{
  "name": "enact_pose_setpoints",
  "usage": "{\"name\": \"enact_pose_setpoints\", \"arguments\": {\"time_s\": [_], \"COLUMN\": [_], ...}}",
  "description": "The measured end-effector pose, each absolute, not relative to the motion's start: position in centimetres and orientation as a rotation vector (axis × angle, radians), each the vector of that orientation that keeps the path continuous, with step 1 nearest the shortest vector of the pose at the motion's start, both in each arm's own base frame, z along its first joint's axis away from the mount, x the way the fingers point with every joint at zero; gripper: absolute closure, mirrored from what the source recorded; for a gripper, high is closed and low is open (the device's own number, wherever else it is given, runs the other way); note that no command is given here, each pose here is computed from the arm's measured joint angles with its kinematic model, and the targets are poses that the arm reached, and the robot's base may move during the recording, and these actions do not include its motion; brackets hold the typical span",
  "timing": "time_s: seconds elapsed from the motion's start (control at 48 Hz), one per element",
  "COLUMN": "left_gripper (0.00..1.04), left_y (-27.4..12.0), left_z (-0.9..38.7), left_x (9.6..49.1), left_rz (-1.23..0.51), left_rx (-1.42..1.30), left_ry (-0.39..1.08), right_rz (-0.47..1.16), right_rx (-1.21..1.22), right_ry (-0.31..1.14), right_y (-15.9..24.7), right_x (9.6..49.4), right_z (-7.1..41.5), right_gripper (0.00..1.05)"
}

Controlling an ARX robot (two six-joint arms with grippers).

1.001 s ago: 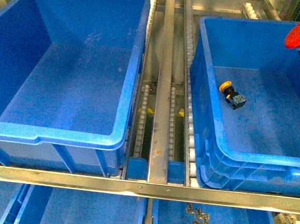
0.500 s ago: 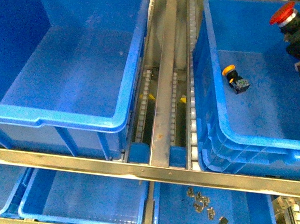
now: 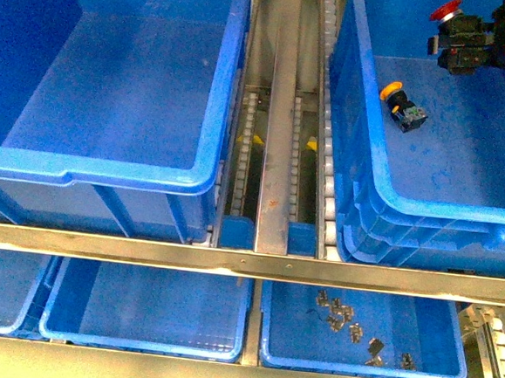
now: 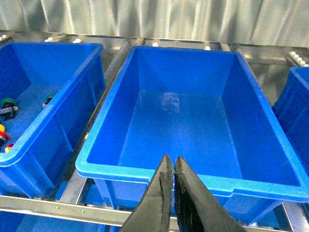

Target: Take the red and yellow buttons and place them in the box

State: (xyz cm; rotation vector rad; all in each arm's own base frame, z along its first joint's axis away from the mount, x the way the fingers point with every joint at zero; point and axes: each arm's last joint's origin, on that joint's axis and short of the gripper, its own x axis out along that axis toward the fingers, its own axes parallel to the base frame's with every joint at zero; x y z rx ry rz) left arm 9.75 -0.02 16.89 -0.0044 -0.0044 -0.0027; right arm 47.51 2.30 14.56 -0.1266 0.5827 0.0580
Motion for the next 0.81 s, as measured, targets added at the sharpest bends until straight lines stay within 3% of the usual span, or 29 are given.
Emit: {"name": "enact_pose_setpoints", "arguments": {"time_s": [0.479,0.73,0.813], "left_gripper": [1.03,1.03,1.03], "left_y": [0.0,0.0,0.0], "left_z": [16.9,16.9,16.9], "left_x": [9.7,9.7,9.7], "left_rz": [-0.003,-0.003,-0.003], "left_rx": [-0.004,-0.004,-0.004], "left_ry": [-0.004,-0.004,-0.004], "right_rz": [-0.091,-0.087,-0.083], "right_rx": [-0.106,-0.073,-0.074], "right_ry": [0.641,0.605,0.590], "right_y": [2.1,1.8,1.5], "right_x": [52.7,52.7,51.9], "right_z": [10.4,9.8,10.1], "right_gripper": [0.62,0.08,0.07]}}
